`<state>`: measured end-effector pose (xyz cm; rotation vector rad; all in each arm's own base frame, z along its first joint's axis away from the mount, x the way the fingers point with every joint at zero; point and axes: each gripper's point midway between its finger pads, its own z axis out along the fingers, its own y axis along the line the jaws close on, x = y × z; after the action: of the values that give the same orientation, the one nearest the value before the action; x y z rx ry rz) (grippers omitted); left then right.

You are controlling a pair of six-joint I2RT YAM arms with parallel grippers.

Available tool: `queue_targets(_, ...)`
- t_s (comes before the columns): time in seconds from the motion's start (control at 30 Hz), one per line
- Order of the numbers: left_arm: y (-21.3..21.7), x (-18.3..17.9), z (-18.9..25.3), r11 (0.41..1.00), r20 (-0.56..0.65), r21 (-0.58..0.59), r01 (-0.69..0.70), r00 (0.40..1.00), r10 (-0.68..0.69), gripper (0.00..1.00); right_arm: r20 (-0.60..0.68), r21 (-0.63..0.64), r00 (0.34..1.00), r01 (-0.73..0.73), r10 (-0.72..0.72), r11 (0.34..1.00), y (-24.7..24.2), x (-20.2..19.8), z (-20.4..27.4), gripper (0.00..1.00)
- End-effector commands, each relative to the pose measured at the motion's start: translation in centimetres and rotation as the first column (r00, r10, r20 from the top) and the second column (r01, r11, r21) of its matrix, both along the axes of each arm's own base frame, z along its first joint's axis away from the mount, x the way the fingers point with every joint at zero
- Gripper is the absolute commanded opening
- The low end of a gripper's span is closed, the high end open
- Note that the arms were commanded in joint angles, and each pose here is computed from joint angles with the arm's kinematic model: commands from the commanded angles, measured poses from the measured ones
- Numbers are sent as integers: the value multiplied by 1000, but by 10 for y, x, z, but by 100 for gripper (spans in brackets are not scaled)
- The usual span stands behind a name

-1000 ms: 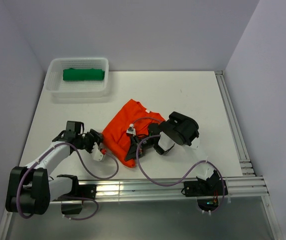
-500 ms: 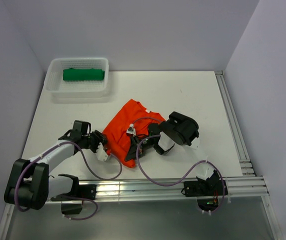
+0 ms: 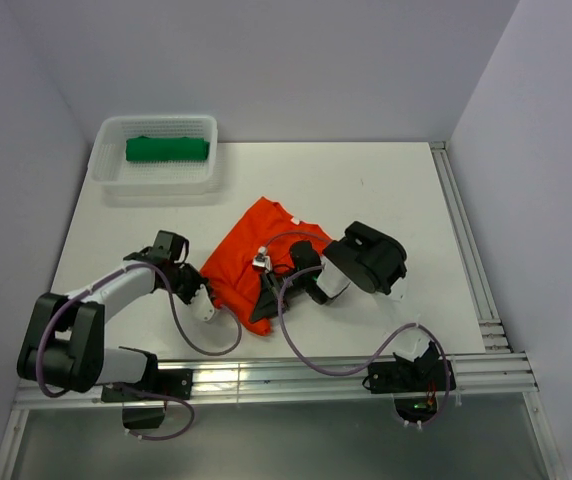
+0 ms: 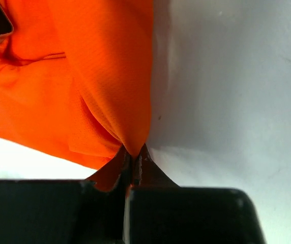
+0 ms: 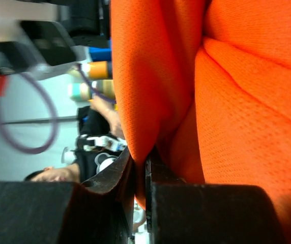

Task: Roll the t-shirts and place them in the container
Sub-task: Roll the tshirt

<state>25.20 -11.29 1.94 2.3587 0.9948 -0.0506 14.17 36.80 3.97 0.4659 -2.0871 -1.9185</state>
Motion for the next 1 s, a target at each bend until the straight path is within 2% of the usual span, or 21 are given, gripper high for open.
queue_targets(0.0,10,-30,-9,992,-176,92,86,982,-69,0,80,-97,997,20,-12,995,-4,8,-14,13)
queue_targets(0.03,10,-29,-9,992,-195,95,86,979,-66,0,43,-167,999,10,-3,986,-9,5,-19,21)
queue_targets(0.1,10,-30,0,990,-236,105,92,970,-65,0,144,-152,989,8,14,988,-8,8,-10,30)
queue_targets(0.13,11,-33,-2,989,-276,114,98,959,-64,0,153,-177,988,-1,28,984,-13,5,-11,46)
queue_targets(0.17,9,-26,6,989,-279,117,95,959,-59,0,188,-186,982,15,20,982,-13,9,-6,53)
queue_targets(0.2,11,-35,2,985,-346,134,106,937,-53,0,172,-233,985,19,22,972,-17,10,-7,58)
queue_targets(0.47,8,-31,7,982,-447,157,105,894,-24,0,378,-324,926,152,-20,934,-36,35,-1,66)
queue_targets(0.63,3,-28,8,985,-497,147,94,868,-9,0,495,-309,866,254,-73,916,-50,46,16,70)
queue_targets(0.67,3,-30,6,984,-512,150,95,859,-5,0,545,-285,833,291,-96,913,-52,51,28,70)
queue_targets(0.73,1,-25,9,985,-512,147,90,859,-3,0,606,-318,788,367,-110,874,-63,60,31,70)
queue_targets(0.8,2,-30,9,983,-556,159,92,831,12,0,680,-270,718,431,-146,861,-71,63,51,71)
queue_targets(0.83,1,-25,14,983,-559,161,89,829,17,0,749,-226,634,515,-190,827,-79,75,68,71)
queue_targets(0.9,3,-34,13,978,-626,182,98,779,39,0,823,-228,542,588,-168,776,-92,77,68,74)
queue_targets(0.93,2,-28,16,979,-629,183,93,776,44,0,889,-209,430,686,-157,697,-105,91,77,76)
queue_targets(0.97,2,-29,12,977,-655,190,99,754,51,0,913,-221,396,675,-93,704,-97,75,75,77)
